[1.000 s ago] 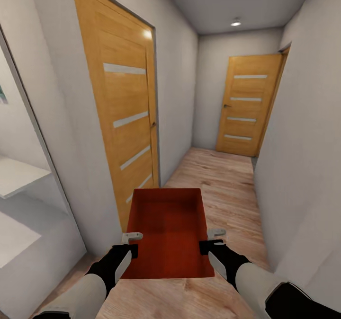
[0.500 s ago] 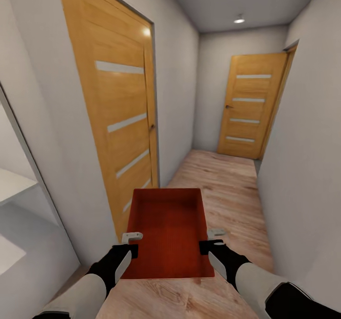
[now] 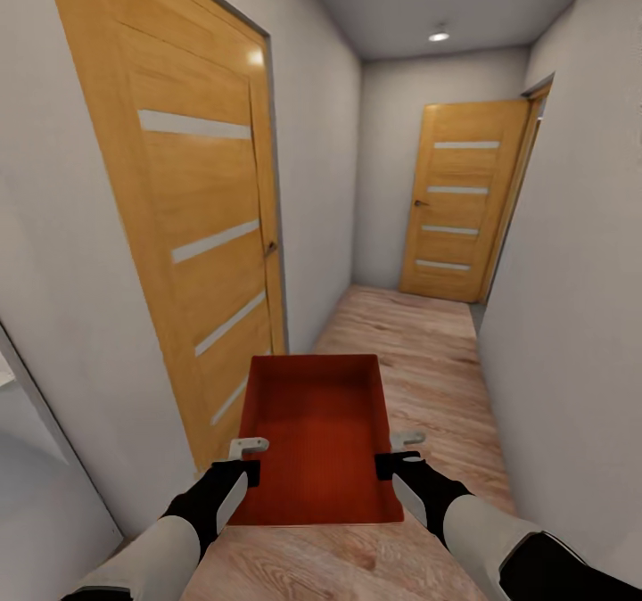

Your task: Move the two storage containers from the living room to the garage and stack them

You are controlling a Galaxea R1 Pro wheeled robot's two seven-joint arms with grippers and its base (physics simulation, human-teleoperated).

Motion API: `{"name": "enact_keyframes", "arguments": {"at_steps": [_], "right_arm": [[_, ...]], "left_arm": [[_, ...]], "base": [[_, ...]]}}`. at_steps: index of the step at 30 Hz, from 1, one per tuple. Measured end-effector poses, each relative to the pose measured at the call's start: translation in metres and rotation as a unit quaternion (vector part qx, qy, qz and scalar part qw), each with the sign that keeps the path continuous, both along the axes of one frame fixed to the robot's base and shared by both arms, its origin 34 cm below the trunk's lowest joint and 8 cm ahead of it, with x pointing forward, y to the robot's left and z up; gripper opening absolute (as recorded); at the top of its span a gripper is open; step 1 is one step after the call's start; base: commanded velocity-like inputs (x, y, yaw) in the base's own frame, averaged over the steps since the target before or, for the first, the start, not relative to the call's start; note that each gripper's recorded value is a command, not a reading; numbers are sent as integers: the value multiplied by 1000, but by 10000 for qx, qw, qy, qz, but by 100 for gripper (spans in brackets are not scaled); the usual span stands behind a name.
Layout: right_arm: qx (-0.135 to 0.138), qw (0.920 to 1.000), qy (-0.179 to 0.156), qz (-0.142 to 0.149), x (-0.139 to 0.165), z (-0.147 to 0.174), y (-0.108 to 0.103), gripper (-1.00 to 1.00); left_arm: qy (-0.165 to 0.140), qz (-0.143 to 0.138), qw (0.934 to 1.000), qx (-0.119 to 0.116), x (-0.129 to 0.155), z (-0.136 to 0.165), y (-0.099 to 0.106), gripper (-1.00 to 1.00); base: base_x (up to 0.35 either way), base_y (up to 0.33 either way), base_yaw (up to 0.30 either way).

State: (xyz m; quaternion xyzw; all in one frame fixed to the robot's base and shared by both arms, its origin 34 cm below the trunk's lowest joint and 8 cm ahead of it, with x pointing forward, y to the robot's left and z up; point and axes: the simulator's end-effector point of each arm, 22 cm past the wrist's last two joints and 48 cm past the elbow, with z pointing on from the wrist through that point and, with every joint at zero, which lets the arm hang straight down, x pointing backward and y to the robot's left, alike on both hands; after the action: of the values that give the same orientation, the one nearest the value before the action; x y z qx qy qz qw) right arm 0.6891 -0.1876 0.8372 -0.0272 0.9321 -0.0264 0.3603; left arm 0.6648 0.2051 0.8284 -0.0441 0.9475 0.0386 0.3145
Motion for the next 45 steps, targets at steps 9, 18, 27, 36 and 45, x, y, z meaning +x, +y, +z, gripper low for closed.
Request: {"name": "enact_keyframes", "arguments": {"at_steps": [9, 18, 27, 36, 45], "right_arm": [[0, 10000, -37, 0, 1, 4, 0, -100], [0, 10000, -53, 1, 2, 6, 0, -100], [0, 10000, -53, 0, 2, 6, 0, -100], [-1, 10000, -53, 1, 2, 6, 0, -100], [1, 10000, -53, 0, 2, 6, 0, -100]], "left_arm": [[-37, 0, 10000, 0, 1, 4, 0, -100], [-53, 1, 10000, 0, 2, 6, 0, -100], [-53, 0, 10000, -1, 2, 6, 0, -100], [-53, 1, 10000, -1, 2, 6, 0, -100], [-53, -1, 10000, 1, 2, 6, 0, -100]], "base": [[321, 0, -146], [321, 0, -60], [321, 0, -178], [321, 0, -190], [321, 0, -135]]}}
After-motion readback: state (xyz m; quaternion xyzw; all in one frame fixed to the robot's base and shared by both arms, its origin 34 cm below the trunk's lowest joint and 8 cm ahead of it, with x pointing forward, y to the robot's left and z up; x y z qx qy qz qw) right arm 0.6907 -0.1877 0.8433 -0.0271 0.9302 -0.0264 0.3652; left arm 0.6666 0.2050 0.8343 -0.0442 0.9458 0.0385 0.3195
